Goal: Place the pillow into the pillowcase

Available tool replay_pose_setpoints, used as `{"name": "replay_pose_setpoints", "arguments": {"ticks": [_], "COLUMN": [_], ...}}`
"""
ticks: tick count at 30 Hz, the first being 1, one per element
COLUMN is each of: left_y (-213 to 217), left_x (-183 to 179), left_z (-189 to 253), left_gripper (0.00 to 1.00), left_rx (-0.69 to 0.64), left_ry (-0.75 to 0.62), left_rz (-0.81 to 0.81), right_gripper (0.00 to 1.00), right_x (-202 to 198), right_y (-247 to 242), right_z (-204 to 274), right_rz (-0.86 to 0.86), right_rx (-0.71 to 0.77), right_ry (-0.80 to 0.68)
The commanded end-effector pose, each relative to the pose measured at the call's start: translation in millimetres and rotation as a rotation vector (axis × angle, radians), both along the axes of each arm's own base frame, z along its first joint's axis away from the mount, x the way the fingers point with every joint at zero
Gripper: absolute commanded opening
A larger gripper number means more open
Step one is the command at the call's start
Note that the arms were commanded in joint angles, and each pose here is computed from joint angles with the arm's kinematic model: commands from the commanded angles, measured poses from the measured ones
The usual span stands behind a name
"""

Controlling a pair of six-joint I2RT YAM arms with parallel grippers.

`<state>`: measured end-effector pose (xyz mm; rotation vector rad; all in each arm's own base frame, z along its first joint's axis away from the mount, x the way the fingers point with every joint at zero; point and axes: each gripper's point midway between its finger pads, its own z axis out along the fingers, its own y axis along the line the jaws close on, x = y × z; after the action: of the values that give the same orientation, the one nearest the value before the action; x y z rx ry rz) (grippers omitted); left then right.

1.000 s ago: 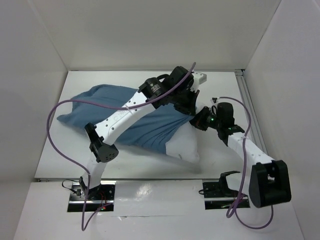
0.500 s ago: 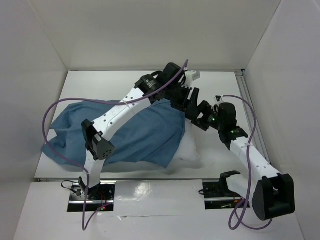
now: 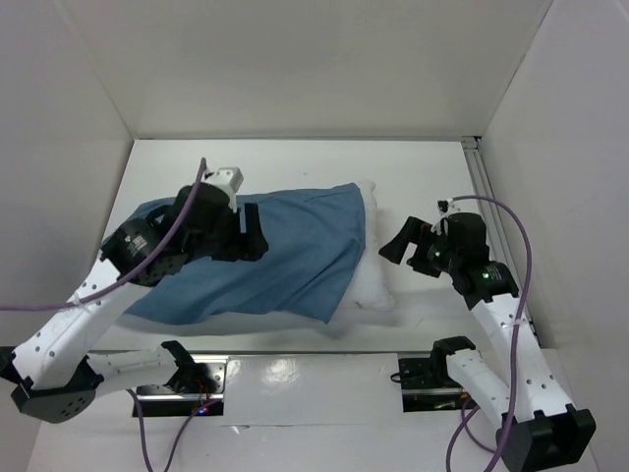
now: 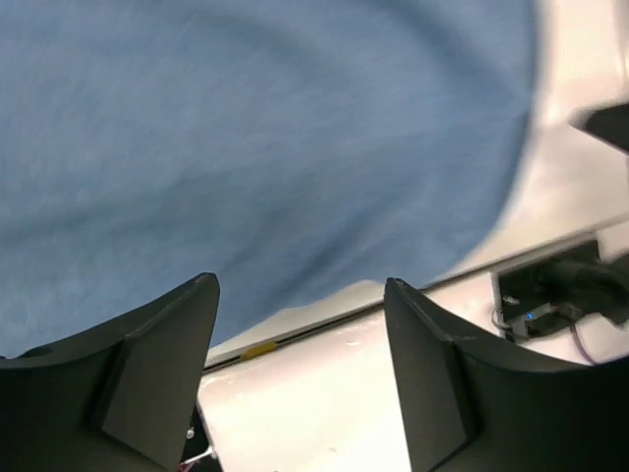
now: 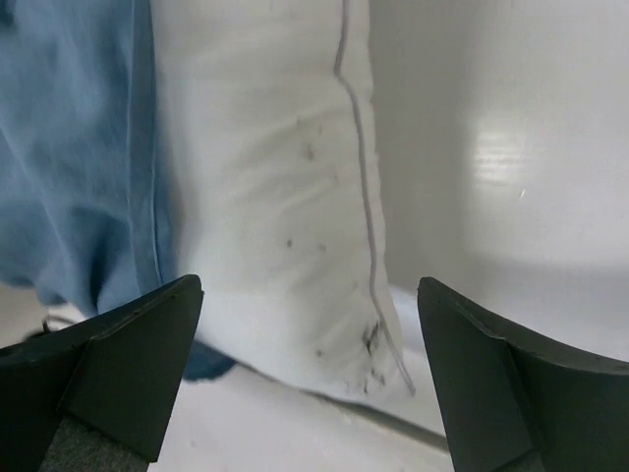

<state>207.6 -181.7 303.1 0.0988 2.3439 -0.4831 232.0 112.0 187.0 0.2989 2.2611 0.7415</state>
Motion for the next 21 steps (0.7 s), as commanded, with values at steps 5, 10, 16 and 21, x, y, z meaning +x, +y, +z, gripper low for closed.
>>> {"name": "replay_pose_setpoints", "arguments": {"ticks": [5,10,16,21], "left_y": [11.5,-0.6,-42.0,-87.5], "left_x": [5.6,44.3,118.6,155.2], "left_z": [-108.4,-120.1,-81.5,-48.8], "left_gripper": [0.73,0.17,0.0,0.0], "left_rx": [0.066,0.102,0.063,0.093], "left_ry": [0.145,0.106,-0.064,-0.202], "left_rz": [0.158,0.154,0.105,0.022], "right_gripper": [0.94,0.86,0.41,0.0], "right_x": [-54.9,-59.6,-36.0,-3.0], "right_y": [22.6,39.1,73.4,109.7], "right_z": [-25.6,-51.5,-51.5,-24.6], "right_rz": [0.246,0.321,0.375,0.402], "right_rx": [0.056,0.144,0.21,0.223], "right_ry": [0.108,0.108,0.047,-0.042]}}
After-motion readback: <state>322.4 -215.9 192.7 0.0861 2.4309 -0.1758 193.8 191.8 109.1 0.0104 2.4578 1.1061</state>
